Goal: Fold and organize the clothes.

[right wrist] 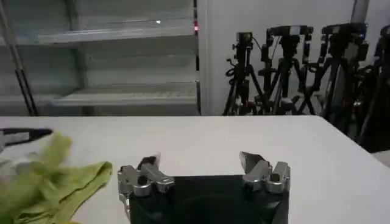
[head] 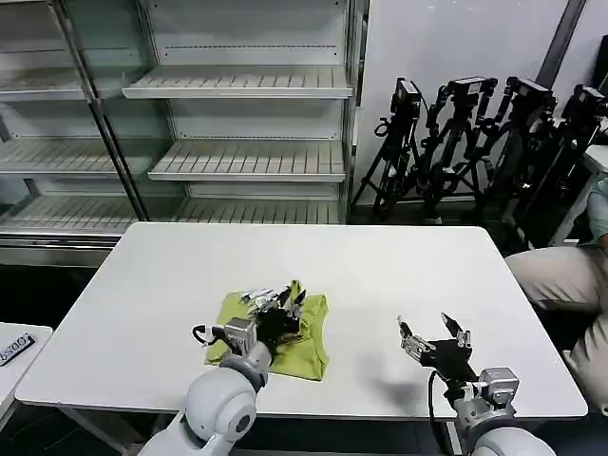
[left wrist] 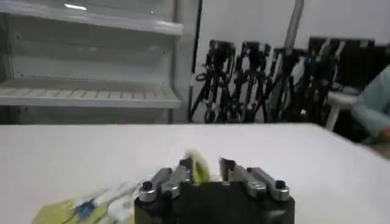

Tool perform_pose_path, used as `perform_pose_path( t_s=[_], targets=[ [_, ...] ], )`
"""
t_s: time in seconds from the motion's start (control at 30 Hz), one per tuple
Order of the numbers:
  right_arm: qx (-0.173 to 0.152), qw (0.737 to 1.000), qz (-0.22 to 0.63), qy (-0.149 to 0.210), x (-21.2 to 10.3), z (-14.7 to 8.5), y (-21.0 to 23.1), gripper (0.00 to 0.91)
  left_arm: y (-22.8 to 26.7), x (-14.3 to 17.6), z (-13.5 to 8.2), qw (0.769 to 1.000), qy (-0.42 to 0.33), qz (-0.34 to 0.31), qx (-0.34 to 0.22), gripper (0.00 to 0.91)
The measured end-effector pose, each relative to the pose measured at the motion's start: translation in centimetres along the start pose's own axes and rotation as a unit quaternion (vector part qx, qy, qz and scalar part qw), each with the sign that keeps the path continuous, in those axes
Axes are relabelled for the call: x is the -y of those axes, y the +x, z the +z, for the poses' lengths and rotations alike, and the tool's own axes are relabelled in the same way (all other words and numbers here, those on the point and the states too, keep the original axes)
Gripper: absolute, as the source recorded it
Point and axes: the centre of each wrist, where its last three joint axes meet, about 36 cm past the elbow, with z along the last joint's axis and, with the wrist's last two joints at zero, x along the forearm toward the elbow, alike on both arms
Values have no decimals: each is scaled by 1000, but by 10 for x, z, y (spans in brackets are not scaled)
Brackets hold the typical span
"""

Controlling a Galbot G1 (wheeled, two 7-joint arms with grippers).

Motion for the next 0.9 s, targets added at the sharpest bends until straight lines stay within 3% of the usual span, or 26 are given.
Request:
perform_pose_path(
  t_s=[0.17, 0.33, 0.57, 0.8, 0.87, 0.9],
  targets=[
    [1, 1000, 0, 3, 2, 1, 0, 907, 7, -6, -12, 1000, 19, -2, 20, 907],
    [2, 1000, -1, 0, 1, 1, 0, 907, 14, -37, -10, 999, 11, -39, 13, 907],
    [4, 1000, -2, 1, -2, 1, 1, 907, 16, -88, 14, 993, -7, -116, -28, 907],
    [3, 1000, 1, 3, -1, 2, 2, 907, 11, -114, 36, 987, -9, -148, -66, 907],
    [3, 1000, 1, 4, -1, 2, 2, 907, 9, -118, 41, 986, -4, -149, -75, 141],
    [3, 1000, 1, 4, -1, 1, 2, 907, 9, -119, 43, 986, -3, -149, -79, 20]
  ],
)
